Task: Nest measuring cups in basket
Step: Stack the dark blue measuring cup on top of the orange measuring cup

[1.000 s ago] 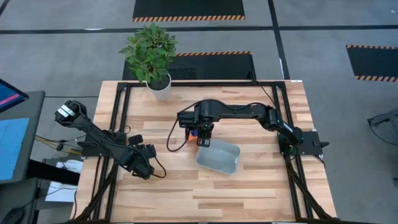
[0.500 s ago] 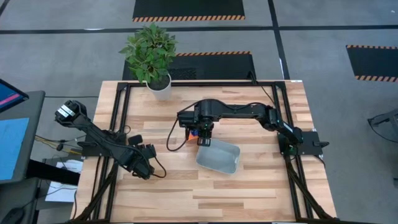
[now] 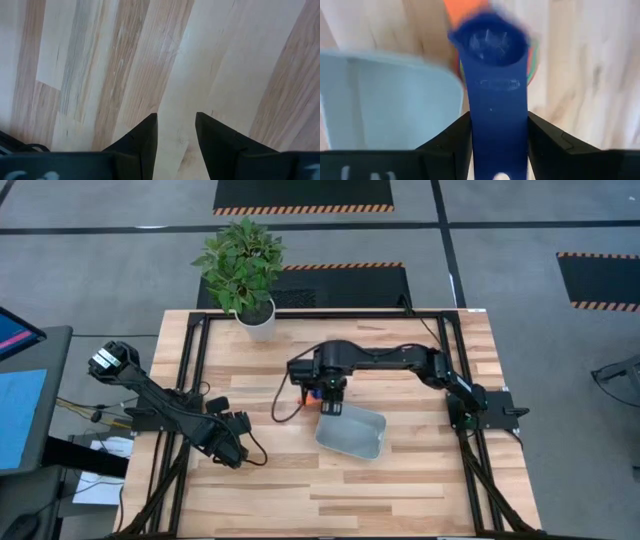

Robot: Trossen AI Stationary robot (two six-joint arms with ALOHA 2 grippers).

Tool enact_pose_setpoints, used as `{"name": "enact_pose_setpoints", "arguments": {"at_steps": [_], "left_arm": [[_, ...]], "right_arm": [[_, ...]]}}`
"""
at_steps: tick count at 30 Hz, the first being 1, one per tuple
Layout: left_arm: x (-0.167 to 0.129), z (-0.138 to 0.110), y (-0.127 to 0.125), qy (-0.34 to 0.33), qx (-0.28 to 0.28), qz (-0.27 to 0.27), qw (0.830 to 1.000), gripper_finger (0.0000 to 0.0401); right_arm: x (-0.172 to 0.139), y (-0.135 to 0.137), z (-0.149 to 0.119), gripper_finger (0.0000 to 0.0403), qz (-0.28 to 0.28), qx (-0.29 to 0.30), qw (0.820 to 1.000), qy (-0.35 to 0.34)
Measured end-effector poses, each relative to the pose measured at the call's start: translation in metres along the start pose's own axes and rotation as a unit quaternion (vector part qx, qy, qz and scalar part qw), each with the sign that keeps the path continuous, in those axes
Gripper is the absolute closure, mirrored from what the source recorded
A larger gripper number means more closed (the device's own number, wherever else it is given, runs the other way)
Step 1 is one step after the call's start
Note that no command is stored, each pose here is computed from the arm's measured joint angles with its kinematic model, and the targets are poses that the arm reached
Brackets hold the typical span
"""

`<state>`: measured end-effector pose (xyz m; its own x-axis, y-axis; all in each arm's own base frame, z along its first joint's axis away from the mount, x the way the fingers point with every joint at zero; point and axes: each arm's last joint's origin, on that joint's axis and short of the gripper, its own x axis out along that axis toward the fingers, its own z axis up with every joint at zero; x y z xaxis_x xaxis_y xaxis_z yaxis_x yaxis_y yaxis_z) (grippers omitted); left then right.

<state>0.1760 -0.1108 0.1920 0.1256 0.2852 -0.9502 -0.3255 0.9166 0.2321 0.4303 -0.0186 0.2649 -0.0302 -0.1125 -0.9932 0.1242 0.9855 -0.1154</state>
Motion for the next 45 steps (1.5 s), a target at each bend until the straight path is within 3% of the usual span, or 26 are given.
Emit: {"name": "enact_pose_setpoints", "arguments": {"at_steps": [6,11,16,27,45], "left_arm": [[0.0,0.0,0.0,-0.001,0.003,-0.001,1.0,0.0277],[0.0,0.0,0.0,-0.005,0.004,0.001,1.0,0.0277],[0.0,0.0,0.0,-0.005,0.002,0.001,1.0,0.0277],[0.0,0.0,0.0,-0.005,0.0,0.001,1.0,0.0277],[0.0,0.001,0.0,-0.009,0.0,0.005,1.0,0.0277]], "right_arm": [[0.015,0.002,-0.023,0.0213,-0.016,0.021,0.998,0.053],[0.004,-0.007,-0.032,0.0214,-0.025,0.032,0.999,0.034],[-0.005,-0.01,-0.029,0.0223,-0.019,0.043,0.999,-0.017],[-0.008,-0.003,-0.023,0.021,-0.002,0.038,0.998,-0.052],[-0.007,-0.004,-0.025,0.0185,-0.014,0.062,0.997,-0.043]]}}
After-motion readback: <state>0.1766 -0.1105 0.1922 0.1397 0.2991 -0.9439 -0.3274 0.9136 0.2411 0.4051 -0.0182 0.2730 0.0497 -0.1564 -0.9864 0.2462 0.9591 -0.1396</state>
